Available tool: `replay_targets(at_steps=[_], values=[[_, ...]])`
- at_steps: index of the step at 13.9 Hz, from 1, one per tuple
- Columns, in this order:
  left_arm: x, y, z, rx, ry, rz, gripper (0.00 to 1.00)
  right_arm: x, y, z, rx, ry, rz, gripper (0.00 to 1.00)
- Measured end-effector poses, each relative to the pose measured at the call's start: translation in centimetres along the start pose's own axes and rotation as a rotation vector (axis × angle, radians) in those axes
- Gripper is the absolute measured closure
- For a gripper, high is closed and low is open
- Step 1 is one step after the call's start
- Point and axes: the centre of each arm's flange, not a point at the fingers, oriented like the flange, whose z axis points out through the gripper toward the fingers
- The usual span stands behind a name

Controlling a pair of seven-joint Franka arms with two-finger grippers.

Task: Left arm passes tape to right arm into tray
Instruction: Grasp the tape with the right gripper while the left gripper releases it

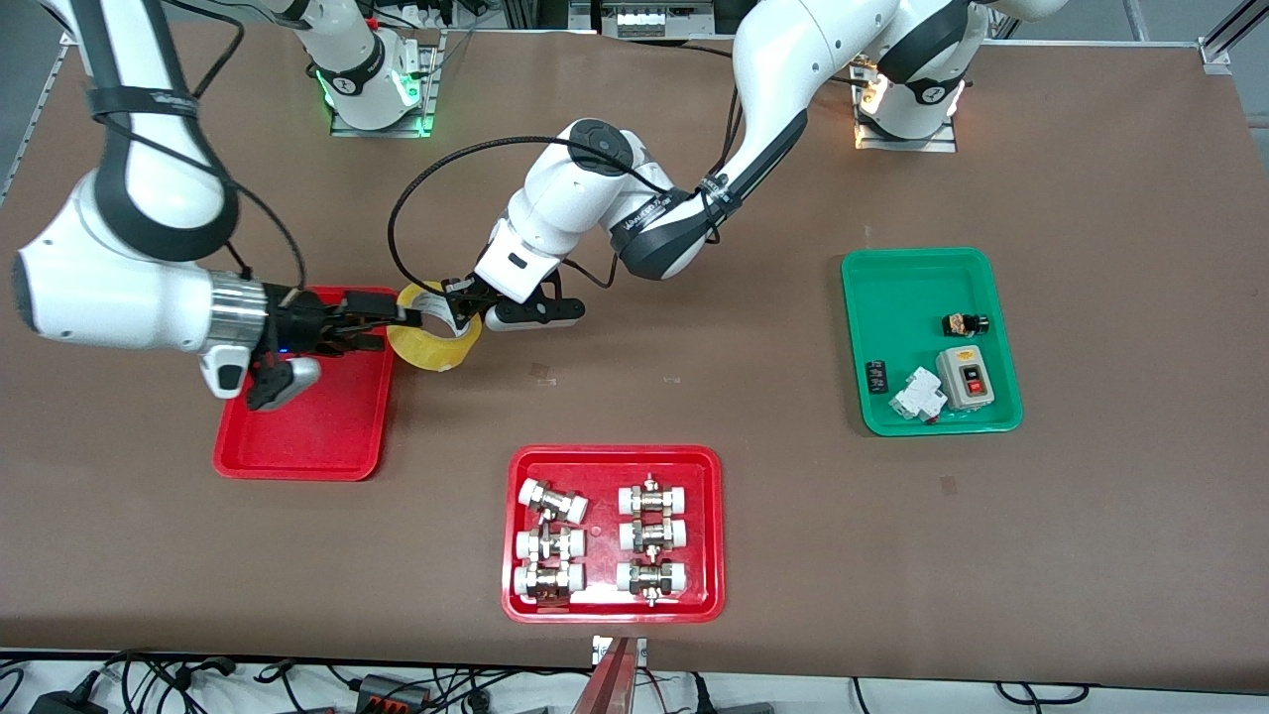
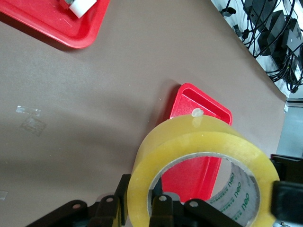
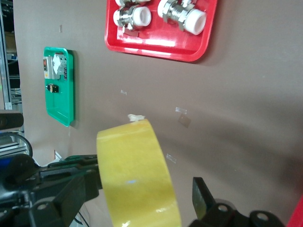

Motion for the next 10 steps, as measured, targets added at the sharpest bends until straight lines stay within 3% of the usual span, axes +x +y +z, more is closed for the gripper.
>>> replay_targets(at_steps=[2, 6, 10], values=[[0.01, -0.02, 0.03, 0.000, 0.000, 0.000, 0.78, 0.03, -0.21, 0.15, -0.001, 0.000, -0.013, 0.00], [0.28, -0.02, -0.05, -0.002, 0.005, -0.001, 0.78, 0.05, 0.43, -0.48, 0.004, 0.014, -0.106, 0.42], [0.51, 0.07, -0.23, -0.006, 0.008, -0.002, 0.78, 0.18, 0.24, -0.68, 0.004, 0.021, -0.124, 0.42]])
